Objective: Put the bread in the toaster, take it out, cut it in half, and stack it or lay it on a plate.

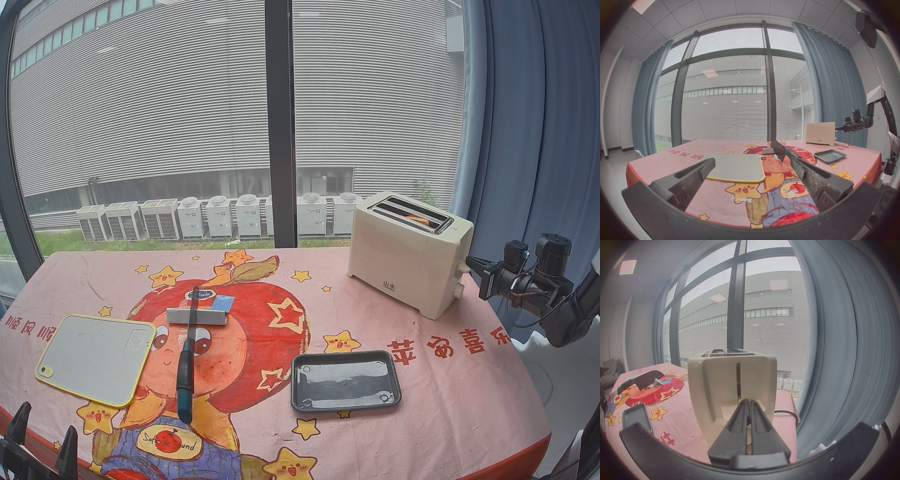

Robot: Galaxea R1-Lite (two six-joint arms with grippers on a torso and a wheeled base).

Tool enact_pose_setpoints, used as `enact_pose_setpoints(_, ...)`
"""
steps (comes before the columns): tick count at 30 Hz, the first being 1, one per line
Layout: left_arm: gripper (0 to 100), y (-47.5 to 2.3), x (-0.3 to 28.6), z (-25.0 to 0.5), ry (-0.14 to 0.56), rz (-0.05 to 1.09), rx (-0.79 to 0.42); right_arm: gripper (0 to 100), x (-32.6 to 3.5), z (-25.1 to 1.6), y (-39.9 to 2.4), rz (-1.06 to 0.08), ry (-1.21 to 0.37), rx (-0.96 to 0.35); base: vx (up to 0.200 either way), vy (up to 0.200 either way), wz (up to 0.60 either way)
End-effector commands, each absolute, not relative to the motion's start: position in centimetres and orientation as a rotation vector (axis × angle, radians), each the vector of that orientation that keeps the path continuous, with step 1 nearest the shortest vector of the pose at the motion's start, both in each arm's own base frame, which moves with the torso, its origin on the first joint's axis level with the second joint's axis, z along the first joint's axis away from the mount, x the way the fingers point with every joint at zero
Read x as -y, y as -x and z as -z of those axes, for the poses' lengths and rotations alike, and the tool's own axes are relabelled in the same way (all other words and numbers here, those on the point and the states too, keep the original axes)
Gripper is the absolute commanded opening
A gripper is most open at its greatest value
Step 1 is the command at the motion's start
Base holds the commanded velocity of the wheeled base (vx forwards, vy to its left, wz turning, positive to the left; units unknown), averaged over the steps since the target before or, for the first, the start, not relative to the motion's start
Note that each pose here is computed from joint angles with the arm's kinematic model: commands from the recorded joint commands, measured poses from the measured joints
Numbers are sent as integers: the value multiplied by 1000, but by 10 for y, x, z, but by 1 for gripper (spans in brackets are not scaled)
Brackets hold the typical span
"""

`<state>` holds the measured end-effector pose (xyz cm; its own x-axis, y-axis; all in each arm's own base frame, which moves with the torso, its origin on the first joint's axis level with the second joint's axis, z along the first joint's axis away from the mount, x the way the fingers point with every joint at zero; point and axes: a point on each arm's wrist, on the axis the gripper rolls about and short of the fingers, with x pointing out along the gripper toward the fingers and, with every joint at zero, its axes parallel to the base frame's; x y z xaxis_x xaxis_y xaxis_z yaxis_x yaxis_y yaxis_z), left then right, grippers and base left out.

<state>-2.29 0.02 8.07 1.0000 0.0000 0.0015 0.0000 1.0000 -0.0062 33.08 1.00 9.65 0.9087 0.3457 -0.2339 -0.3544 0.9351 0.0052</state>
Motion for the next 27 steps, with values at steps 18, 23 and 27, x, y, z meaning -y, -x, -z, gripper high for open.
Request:
enact_pose_setpoints(18, 100, 23, 0, -76, 8, 0, -2, 0, -10, -88, -331, -363, 46, -261, 0, 0, 0)
enact_pose_setpoints(23, 100, 23, 0, -76, 8, 0, -2, 0, -10, -84, -332, -364, 46, -272, 0, 0, 0)
enact_pose_setpoints(27, 100, 23, 0, -76, 6, 0, -2, 0, -11, -84, -332, -365, 46, -272, 0, 0, 0)
